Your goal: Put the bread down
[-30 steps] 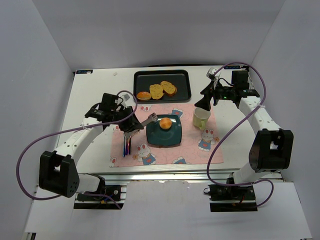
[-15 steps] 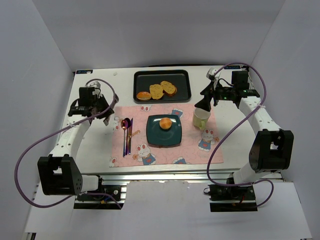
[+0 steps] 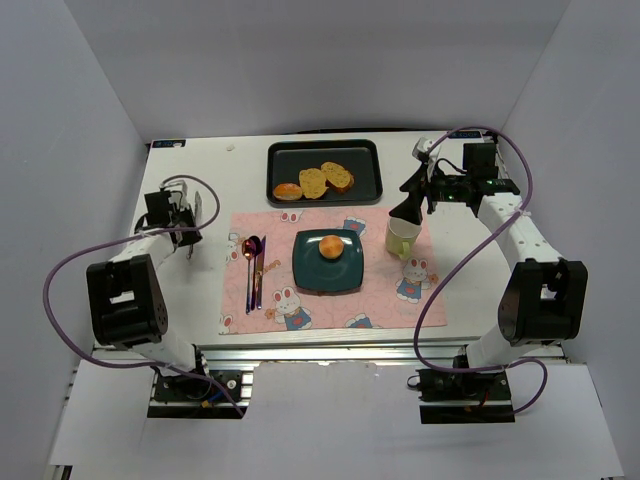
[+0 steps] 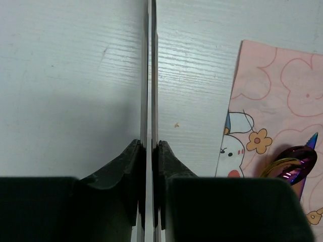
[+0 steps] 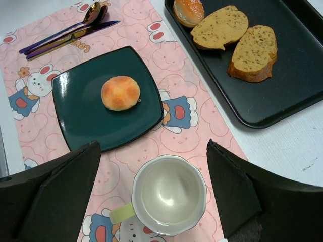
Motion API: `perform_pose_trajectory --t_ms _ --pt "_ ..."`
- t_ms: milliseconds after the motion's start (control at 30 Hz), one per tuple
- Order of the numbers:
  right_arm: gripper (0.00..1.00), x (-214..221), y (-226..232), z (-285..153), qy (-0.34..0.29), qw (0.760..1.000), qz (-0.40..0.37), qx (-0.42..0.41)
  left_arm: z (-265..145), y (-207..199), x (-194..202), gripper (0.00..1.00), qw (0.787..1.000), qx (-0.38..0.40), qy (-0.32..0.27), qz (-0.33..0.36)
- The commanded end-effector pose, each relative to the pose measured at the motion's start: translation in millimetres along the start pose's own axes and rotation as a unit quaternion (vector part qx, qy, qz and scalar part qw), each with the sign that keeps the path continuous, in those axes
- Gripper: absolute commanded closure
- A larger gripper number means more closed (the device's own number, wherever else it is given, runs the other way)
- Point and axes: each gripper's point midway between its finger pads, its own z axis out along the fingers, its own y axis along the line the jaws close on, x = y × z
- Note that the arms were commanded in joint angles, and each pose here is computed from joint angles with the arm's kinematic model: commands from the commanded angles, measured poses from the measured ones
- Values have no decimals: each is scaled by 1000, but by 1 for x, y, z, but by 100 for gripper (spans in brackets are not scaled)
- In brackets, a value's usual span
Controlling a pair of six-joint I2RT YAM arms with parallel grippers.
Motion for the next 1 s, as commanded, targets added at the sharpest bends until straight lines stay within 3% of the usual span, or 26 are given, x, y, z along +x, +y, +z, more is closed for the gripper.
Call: perform_pose_trajectory --t_ms 0,67,100,167,200,300,367,467,600,633,700,867,967 --pt "11 -17 9 -9 -15 999 -30 -2 8 -6 9 72 999 27 4 23" --pt "10 -15 9 -8 -13 1000 -28 -4 13 -3 28 67 999 21 37 18" --pt "11 -15 10 -8 -12 1000 -28 -3 14 -1 35 59 999 17 49 16" --pt "11 -13 12 -6 -9 1000 -28 -9 14 4 49 57 997 5 72 13" --pt "11 -14 12 -5 -9 999 -30 -12 14 7 50 56 997 0 74 12" --pt "10 -13 21 -3 -5 998 -39 -38 8 14 51 42 998 -15 69 7" --pt "11 -9 29 -2 6 998 -21 -50 3 17 45 39 998 -20 56 1" --pt "10 -9 20 2 20 1000 8 -19 -2 16 36 37 999 -22 40 -7" --pt "11 -9 -23 -4 57 988 83 116 -19 10 8 30 999 -19 -7 -30" --pt "11 -11 -29 -6 56 983 104 138 -22 9 4 13 999 -19 -16 -35" --pt "11 -17 -43 -11 58 978 101 174 -30 6 -7 2 998 -17 -38 -47" --pt "11 -34 -52 -14 31 974 106 198 -59 4 -32 2 992 -27 -91 -83" --pt "11 -42 -51 -11 11 975 116 191 -75 14 -43 2 979 -65 -124 -149"
